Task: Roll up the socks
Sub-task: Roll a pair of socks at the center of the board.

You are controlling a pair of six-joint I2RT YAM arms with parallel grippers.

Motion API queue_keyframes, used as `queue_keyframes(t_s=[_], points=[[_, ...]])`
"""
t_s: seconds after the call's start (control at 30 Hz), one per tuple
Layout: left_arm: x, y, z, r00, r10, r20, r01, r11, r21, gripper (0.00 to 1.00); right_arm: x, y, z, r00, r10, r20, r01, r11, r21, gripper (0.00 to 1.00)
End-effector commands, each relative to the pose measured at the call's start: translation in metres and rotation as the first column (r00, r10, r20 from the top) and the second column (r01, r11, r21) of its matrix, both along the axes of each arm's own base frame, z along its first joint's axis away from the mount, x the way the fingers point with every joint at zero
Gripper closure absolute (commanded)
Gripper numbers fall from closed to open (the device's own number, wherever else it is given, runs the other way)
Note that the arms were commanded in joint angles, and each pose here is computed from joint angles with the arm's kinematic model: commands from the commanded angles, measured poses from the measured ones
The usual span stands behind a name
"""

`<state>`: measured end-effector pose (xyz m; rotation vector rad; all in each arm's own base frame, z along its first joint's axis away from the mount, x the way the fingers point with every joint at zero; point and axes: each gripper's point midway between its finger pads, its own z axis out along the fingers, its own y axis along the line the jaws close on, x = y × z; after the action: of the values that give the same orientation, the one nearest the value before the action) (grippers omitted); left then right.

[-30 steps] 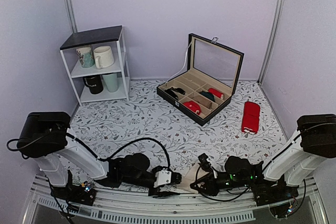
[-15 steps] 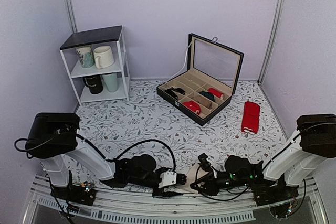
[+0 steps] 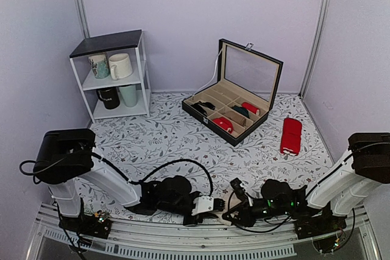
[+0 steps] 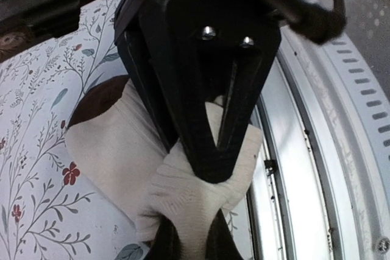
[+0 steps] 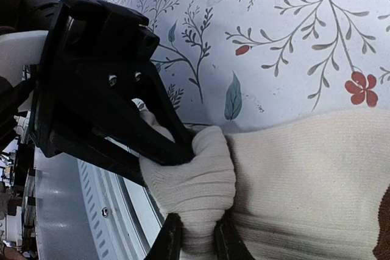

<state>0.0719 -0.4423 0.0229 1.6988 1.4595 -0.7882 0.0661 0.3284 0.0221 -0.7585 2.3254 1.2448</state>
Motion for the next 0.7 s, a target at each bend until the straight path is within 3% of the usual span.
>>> queue_keyframes(t_s=[0.0, 0.1, 0.27, 0.43, 0.67], points=[[-0.021, 0.013, -0.039, 0.996, -0.036, -0.087, 0.050, 0.986, 0.158, 1.00, -0.014, -0.048, -0.059, 0.997, 0.008, -0.072, -0.030, 0.950, -0.312, 0.78], [-0.015, 0.017, -0.043, 0.996, 0.011, -0.087, 0.005, 0.983, 0.185, 1.00, 0.002, -0.051, -0.047, 0.998, -0.055, -0.012, 0.048, 0.943, -0.328, 0.60], [-0.014, 0.020, -0.045, 0.995, 0.035, -0.092, -0.015, 0.979, 0.203, 1.00, 0.039, -0.066, -0.008, 0.964, -0.227, 0.136, 0.260, 0.909, -0.326, 0.48], [-0.014, 0.021, -0.046, 0.995, 0.036, -0.093, -0.016, 0.978, 0.207, 1.00, 0.055, -0.095, 0.007, 0.918, -0.362, 0.163, 0.397, 0.849, -0.349, 0.46], [-0.014, 0.020, -0.048, 0.995, 0.036, -0.097, -0.014, 0.976, 0.215, 1.00, 0.061, -0.102, 0.000, 0.905, -0.403, 0.138, 0.425, 0.827, -0.368, 0.47]])
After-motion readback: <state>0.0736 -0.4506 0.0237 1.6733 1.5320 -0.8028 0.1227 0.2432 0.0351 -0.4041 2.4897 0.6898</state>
